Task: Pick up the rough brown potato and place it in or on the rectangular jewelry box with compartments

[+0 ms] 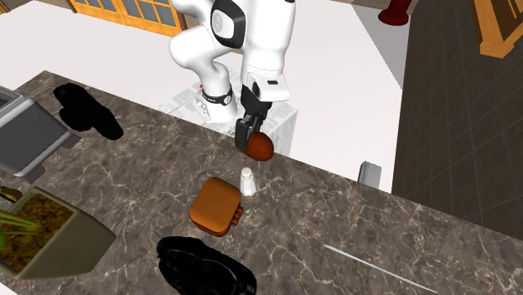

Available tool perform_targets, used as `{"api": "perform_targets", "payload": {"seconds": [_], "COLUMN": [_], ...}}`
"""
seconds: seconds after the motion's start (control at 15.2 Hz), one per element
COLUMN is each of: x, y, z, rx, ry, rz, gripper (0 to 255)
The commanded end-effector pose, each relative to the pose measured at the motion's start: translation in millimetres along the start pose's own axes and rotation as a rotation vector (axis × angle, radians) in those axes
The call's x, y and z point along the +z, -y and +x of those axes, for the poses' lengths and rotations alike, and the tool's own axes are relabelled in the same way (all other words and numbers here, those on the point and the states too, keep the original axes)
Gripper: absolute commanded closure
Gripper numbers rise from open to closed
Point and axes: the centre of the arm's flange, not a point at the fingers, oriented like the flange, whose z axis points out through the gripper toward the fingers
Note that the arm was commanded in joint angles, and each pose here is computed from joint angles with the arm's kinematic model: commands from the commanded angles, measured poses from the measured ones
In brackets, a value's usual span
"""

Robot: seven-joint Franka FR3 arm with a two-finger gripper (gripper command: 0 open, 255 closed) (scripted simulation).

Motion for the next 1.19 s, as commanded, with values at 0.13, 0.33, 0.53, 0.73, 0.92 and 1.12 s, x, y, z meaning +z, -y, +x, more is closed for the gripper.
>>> {"api": "perform_targets", "payload": {"seconds": [0.13, 0.33, 0.53, 0.73, 0.92, 1.12], "x": [-19.5, -34.5, -49.5, -64.5, -68.1, -56.7], "y": [-5.8, -10.9, -15.9, -21.0, -36.0, -73.6], "z": [-1.7, -2.4, -3.1, -3.8, -5.8, -10.5], "rx": [0.0, 0.0, 0.0, 0.0, 0.0, 0.0], "ry": [0.0, 0.0, 0.0, 0.0, 0.0, 0.0], "rz": [0.0, 0.0, 0.0, 0.0, 0.0, 0.0], "gripper": [255, 255, 255, 255, 255, 255]}}
